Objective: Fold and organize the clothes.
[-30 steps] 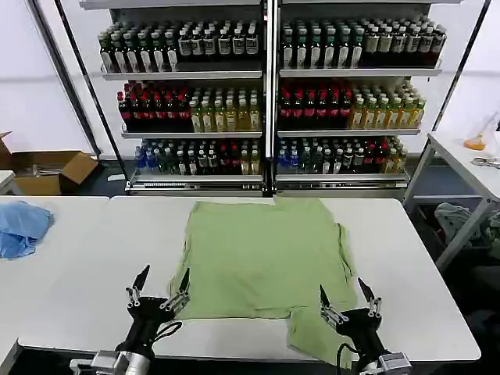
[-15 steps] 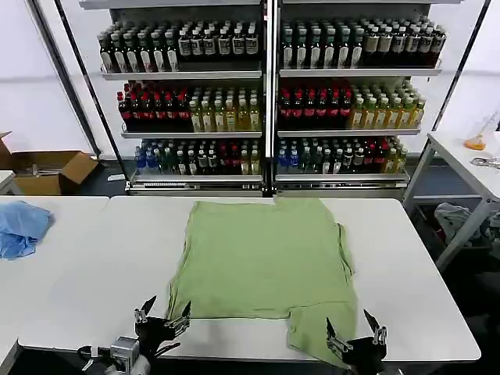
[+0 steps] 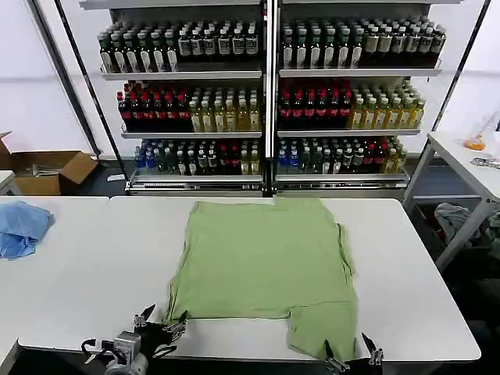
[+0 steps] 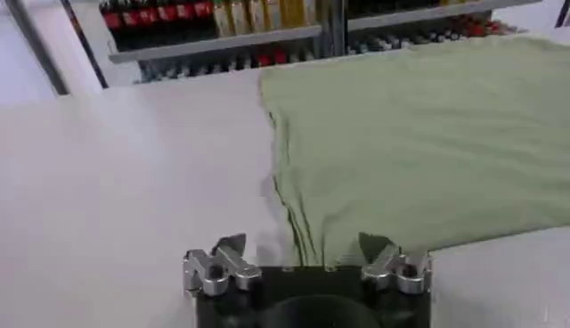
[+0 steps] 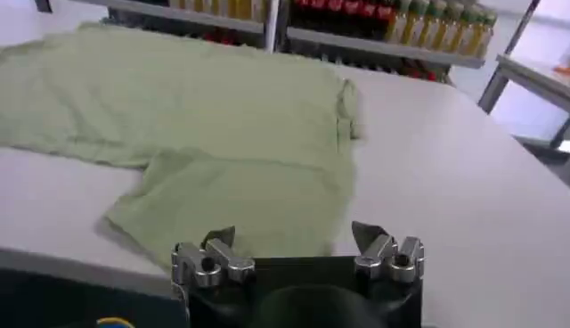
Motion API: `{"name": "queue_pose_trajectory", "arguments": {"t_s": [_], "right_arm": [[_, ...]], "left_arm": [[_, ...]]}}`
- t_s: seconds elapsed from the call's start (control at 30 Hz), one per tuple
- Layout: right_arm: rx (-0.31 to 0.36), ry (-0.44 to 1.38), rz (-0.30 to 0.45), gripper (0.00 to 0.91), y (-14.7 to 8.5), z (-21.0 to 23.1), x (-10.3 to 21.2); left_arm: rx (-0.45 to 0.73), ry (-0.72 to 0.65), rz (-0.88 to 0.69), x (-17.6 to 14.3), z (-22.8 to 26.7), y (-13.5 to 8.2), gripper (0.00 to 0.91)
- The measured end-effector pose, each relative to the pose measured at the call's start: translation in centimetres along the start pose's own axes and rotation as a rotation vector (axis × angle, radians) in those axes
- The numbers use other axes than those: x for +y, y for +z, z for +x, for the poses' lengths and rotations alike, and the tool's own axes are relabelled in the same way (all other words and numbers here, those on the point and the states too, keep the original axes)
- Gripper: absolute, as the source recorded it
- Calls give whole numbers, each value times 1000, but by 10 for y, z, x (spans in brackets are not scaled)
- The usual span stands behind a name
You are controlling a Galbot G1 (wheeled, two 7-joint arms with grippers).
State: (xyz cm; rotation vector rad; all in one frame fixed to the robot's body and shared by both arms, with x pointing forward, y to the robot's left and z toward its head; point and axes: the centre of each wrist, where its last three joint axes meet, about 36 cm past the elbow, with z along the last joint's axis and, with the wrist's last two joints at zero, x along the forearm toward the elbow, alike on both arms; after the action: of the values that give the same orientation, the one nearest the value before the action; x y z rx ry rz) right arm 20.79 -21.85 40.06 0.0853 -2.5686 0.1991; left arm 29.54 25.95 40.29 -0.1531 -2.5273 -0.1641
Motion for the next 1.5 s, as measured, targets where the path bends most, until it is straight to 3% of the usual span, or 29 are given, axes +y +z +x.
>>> {"name": "queue_pose_trajectory", "arguments": {"t_s": [0.7, 0.97, 1.5], "right_arm": [[18, -53, -59, 0, 6, 0, 1], [-58, -70, -82, 0, -3, 11, -4], [-236, -44, -70, 0, -41, 29, -29]], "left_arm": [[33, 118, 109, 7, -7, -1, 20], [6, 151, 161, 8, 2, -4, 20], [-163, 197, 207, 14, 35, -35, 20]]}}
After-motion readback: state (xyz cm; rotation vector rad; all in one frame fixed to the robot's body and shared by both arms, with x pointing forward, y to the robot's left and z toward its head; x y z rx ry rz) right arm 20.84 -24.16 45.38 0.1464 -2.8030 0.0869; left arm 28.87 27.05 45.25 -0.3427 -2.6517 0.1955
